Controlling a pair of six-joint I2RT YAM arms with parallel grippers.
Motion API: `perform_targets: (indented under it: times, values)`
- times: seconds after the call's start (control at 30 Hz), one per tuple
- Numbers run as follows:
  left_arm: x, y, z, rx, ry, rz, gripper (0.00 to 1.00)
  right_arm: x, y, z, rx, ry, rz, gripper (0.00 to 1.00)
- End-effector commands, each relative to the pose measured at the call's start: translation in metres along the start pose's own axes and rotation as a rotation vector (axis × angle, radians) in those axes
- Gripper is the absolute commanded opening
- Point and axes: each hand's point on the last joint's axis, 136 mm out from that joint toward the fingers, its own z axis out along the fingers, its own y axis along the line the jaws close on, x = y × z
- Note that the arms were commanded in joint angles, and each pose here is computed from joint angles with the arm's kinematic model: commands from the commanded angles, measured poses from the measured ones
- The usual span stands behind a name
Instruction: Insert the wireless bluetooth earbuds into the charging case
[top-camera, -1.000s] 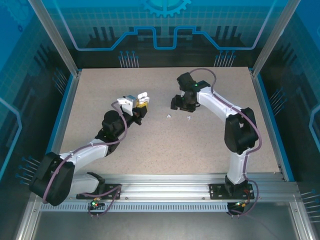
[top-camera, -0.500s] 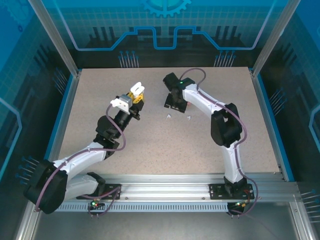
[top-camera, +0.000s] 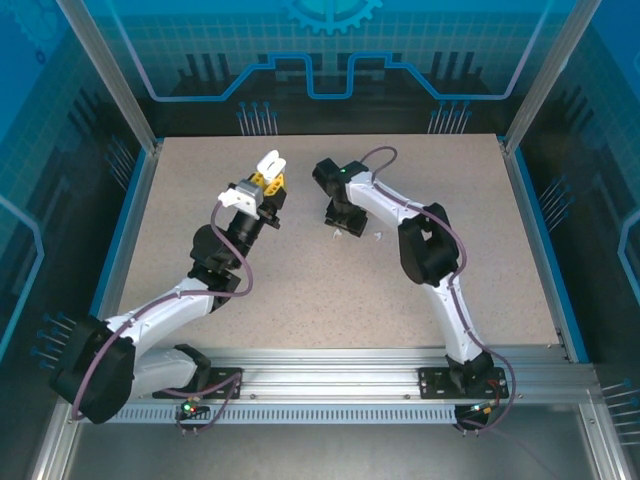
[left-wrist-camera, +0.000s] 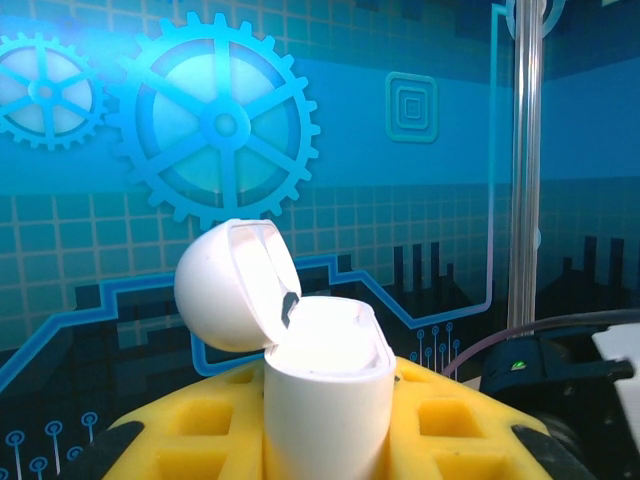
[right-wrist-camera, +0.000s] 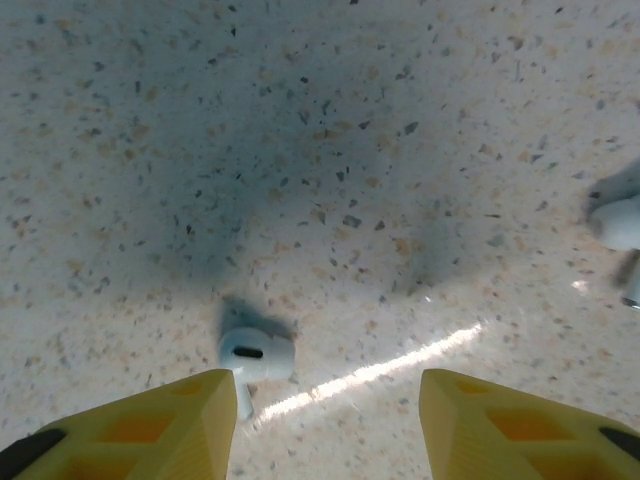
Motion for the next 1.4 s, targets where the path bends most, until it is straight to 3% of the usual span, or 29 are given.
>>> perform_targets:
  times: [0.0,0.33,0.53,0.67,1.0,1.17,1.37]
  values:
    - [-0.023,-0.002,0.005,0.003,-0.073,0.013,0.0,0.006,0.002,0.01,0.044,0.015,0.037,0.51]
    - [-0.02,-0.004,0.003,0.015,-0.065,0.033,0.0,0.009,0.008,0.024,0.056,0.036,0.028,0.49]
    - [-0.02,-0.005,0.002,0.023,-0.06,0.036,0.0,0.013,0.016,0.012,0.033,0.0,-0.055,0.49]
    - [-0.017,-0.007,0.001,0.032,-0.05,0.032,0.0,0.012,0.025,0.005,0.0,-0.031,-0.191,0.5]
    - [-0.022,-0.009,-0.008,0.048,-0.045,0.037,0.0,-0.002,0.033,-0.011,-0.098,-0.144,-0.736,0.58]
    - [-0.026,-0.009,-0.009,0.053,-0.049,0.035,0.0,-0.001,0.031,-0.006,-0.213,-0.086,-0.793,0.56]
    - [-0.025,-0.009,-0.011,0.053,-0.039,0.04,0.0,0.007,0.027,-0.001,-0.233,-0.033,-0.808,0.55]
